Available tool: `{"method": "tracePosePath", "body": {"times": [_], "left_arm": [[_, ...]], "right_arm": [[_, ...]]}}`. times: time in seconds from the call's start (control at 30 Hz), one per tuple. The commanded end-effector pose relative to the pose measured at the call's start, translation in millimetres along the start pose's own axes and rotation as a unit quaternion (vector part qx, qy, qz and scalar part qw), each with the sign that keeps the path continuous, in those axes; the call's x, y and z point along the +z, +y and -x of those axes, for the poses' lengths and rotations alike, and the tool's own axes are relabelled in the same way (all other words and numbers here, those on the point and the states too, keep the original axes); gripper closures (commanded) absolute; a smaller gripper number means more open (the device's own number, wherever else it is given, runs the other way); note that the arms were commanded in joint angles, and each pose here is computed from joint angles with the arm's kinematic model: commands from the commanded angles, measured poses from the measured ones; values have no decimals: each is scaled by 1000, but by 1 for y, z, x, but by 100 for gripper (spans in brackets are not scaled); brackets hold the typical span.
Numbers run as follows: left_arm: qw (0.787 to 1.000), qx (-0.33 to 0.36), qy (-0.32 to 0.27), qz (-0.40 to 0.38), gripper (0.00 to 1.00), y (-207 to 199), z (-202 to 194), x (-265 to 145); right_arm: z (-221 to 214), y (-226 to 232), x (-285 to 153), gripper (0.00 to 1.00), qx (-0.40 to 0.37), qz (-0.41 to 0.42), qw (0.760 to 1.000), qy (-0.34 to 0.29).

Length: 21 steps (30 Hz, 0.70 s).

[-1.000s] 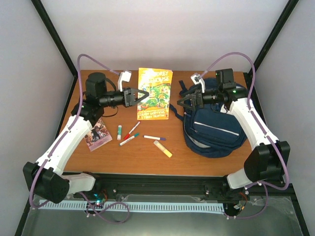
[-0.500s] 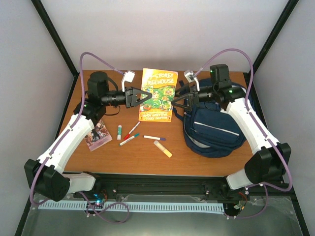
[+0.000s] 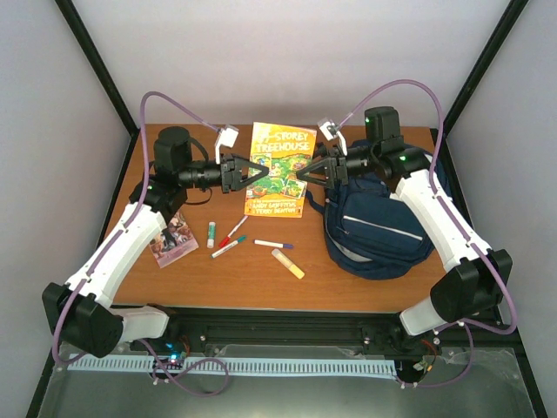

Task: Pack the student bag
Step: Pick up the book from the center of the board.

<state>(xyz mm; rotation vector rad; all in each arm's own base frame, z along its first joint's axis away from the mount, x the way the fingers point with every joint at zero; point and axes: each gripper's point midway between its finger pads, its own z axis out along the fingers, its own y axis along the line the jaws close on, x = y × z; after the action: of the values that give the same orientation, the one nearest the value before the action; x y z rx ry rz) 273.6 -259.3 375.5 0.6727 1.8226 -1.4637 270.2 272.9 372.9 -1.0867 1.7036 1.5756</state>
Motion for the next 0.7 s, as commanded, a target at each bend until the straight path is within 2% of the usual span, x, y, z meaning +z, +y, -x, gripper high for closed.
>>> {"method": "tracePosePath", "body": {"times": [0.0, 0.07, 0.23, 0.27, 0.33, 0.43, 0.6, 0.67], "left_arm": [[998, 56, -17, -8, 99, -20, 17, -4], [998, 53, -15, -3, 99, -15, 17, -2], [999, 40, -13, 7, 99, -3, 17, 3], [999, 39, -14, 11, 95, -1, 18, 4], [999, 29, -22, 35, 62, 9, 21, 4], [997, 14, -39, 63, 36, 23, 21, 4], [985, -5, -130, 116, 17, 43, 23, -12], [980, -25, -153, 121, 14, 52, 16, -15]], "right_arm": [[7, 18, 0, 48, -13, 18, 1000, -7], [6, 15, 0, 52, -6, 8, 1000, -9], [9, -1, 2, 82, 19, -17, 1000, -14], [9, -4, 2, 87, 21, -18, 1000, -14], [13, -6, 2, 96, 19, -20, 1000, -15], [25, -4, -5, 97, 4, -31, 999, -26], [48, -3, -28, 97, -21, -63, 996, -57], [51, -2, -33, 97, -21, -66, 996, -61]]}}
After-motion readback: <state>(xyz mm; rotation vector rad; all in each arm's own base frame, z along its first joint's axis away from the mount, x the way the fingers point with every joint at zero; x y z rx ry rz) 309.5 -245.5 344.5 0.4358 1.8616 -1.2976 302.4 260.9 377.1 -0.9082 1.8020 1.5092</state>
